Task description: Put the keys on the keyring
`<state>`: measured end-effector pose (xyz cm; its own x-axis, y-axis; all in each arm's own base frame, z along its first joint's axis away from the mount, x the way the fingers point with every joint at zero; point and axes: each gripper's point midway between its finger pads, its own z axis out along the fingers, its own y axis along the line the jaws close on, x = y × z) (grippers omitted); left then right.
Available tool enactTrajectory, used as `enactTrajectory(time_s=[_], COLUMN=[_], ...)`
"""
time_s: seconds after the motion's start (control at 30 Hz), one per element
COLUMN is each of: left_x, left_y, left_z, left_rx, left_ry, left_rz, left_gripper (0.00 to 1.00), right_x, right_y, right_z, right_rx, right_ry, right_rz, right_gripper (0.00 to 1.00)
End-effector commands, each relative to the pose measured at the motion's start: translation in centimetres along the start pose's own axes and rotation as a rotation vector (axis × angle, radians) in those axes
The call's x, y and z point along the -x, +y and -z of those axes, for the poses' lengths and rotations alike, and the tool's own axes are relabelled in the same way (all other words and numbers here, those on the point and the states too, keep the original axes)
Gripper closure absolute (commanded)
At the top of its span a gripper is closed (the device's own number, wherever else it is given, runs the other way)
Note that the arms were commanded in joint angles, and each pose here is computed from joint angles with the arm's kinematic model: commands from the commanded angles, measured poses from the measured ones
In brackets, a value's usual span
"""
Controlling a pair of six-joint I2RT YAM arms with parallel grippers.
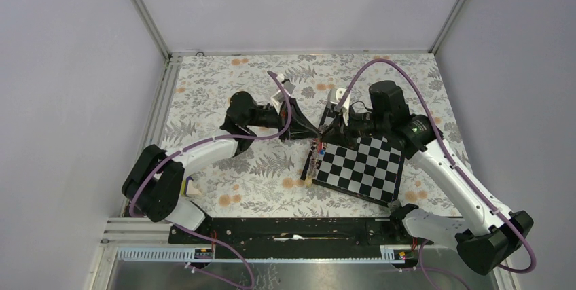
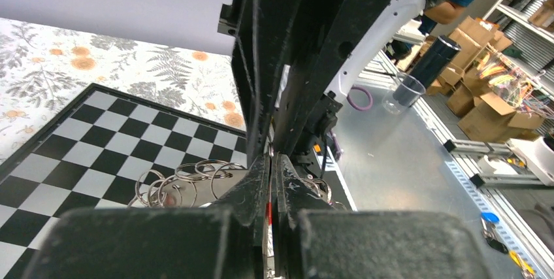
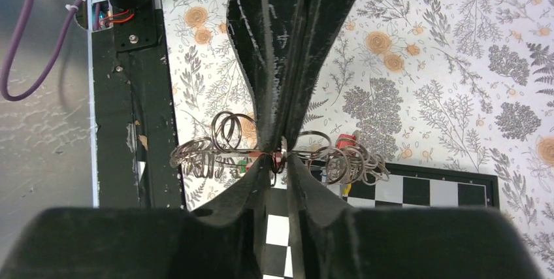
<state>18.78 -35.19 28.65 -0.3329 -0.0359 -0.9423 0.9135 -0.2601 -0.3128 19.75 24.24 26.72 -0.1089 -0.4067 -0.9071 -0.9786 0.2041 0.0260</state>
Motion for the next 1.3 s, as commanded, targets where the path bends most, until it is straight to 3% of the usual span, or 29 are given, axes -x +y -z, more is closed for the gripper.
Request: enactTrajectory(time_s=[0.0,0.13,0.3,0.53,0.97,1.27], left_x=[2.2,1.7,2.1,0.7,-0.9,-1.1], left_y=[-1.3,-1.0,0.7,2.5,2.2,2.3], left_z=[0.0,0.2,0.0,-0.3,-0.5,-0.9], left_rx=[-0.022,-0.017,0.048,0.116,0.092,0.083], left_ry=[-0.054,-0.024,0.027,0.160,0.197,0.201], left_rz=[-0.112,-0.121,-0.150,-0.199,-0.193,-0.186], left_gripper=[1.00,1.00,0.76,0.64,0.63,0.79], right_x=[0.7,0.8,0.1,-1.1,-1.3,-1.6], right_y=[0.2,0.3,0.4,-0.3,-0.8,-0.8], right_z=[0.1,0.2,0.1,-0.4,-0.6,-0.7], right_rx=[0.015,0.020,0.028,0.027,0.013,0.013], right_ry=[-0.037,-0.040,-0.003,0.084,0.101,0.107], right_rz=[0.021,0.029,0.003,-0.066,-0.087,-0.089], right_gripper=[0.84,1.00,1.00,1.00,1.00,1.00])
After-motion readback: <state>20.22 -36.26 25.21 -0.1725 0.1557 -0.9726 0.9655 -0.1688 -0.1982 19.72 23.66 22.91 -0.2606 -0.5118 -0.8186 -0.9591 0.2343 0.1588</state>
